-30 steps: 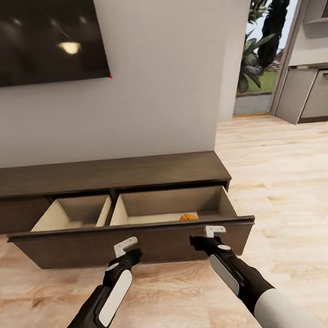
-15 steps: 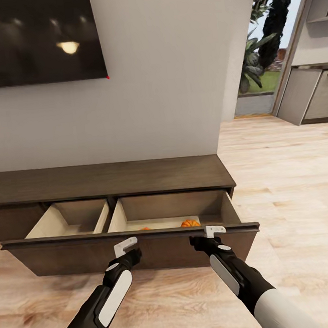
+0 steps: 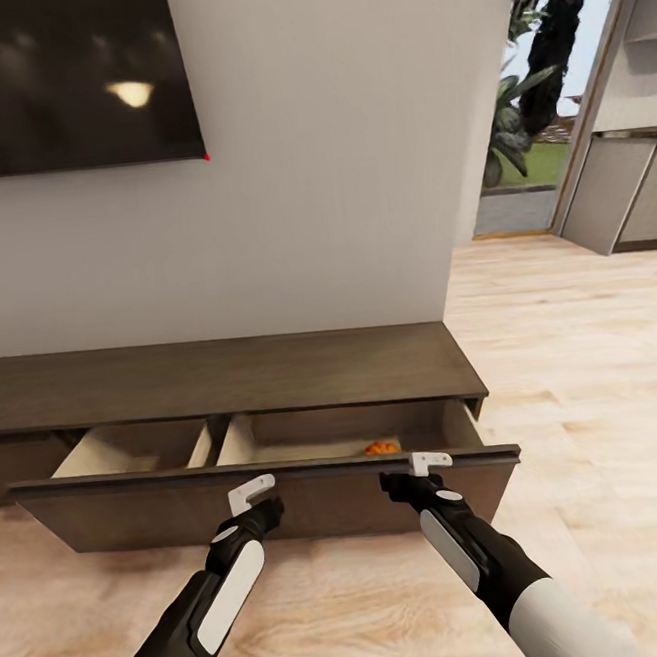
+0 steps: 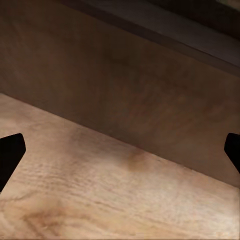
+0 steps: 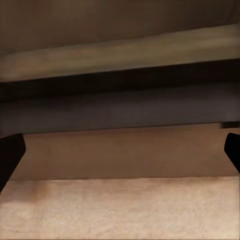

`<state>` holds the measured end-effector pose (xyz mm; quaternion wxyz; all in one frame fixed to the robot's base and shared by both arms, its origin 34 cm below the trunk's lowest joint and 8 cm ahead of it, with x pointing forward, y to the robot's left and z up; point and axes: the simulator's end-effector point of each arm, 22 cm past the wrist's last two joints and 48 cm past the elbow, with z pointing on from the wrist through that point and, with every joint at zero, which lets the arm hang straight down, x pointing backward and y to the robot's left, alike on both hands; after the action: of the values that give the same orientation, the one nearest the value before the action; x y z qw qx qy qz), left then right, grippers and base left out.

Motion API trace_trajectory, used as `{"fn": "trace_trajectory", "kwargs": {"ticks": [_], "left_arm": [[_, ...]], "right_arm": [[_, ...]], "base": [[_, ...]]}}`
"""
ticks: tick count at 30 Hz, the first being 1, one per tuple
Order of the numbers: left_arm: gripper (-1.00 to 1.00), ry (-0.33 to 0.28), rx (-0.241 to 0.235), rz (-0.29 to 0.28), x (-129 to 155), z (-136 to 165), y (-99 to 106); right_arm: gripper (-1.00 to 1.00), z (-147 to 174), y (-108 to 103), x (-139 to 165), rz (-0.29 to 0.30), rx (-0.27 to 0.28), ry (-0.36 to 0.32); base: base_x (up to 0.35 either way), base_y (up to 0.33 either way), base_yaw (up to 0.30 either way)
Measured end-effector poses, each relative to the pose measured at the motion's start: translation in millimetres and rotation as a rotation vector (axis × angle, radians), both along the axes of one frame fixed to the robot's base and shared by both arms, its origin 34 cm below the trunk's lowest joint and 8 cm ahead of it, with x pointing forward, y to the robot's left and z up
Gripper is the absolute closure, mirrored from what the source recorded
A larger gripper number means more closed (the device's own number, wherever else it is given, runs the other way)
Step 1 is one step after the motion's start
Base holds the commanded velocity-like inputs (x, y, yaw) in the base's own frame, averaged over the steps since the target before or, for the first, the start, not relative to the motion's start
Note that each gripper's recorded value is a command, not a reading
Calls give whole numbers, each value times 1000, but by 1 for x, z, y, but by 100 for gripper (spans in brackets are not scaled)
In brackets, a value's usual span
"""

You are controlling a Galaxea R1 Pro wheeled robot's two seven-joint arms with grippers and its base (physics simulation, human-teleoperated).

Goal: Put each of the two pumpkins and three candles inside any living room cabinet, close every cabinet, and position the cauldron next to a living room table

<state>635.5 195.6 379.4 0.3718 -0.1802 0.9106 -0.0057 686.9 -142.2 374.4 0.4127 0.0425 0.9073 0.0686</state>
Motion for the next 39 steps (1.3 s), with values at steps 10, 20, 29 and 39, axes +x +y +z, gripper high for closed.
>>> {"fn": "trace_trajectory", "kwargs": {"ticks": [10, 20, 29, 39], "left_arm": [[-100, 0, 0, 0, 0, 0, 0], [-100, 0, 1, 0, 0, 0, 0], [-100, 0, 1, 0, 0, 0, 0], [-100, 0, 2, 0, 0, -1, 0]], "right_arm": [[-100, 1, 0, 0, 0, 1, -1], [-100, 0, 0, 1, 0, 2, -1], [-100, 0, 0, 0, 0, 3, 0], [-100, 0, 0, 1, 1, 1, -2]], "base": [[330, 0, 0], [134, 0, 0], [197, 0, 0], [-169, 0, 0]]}}
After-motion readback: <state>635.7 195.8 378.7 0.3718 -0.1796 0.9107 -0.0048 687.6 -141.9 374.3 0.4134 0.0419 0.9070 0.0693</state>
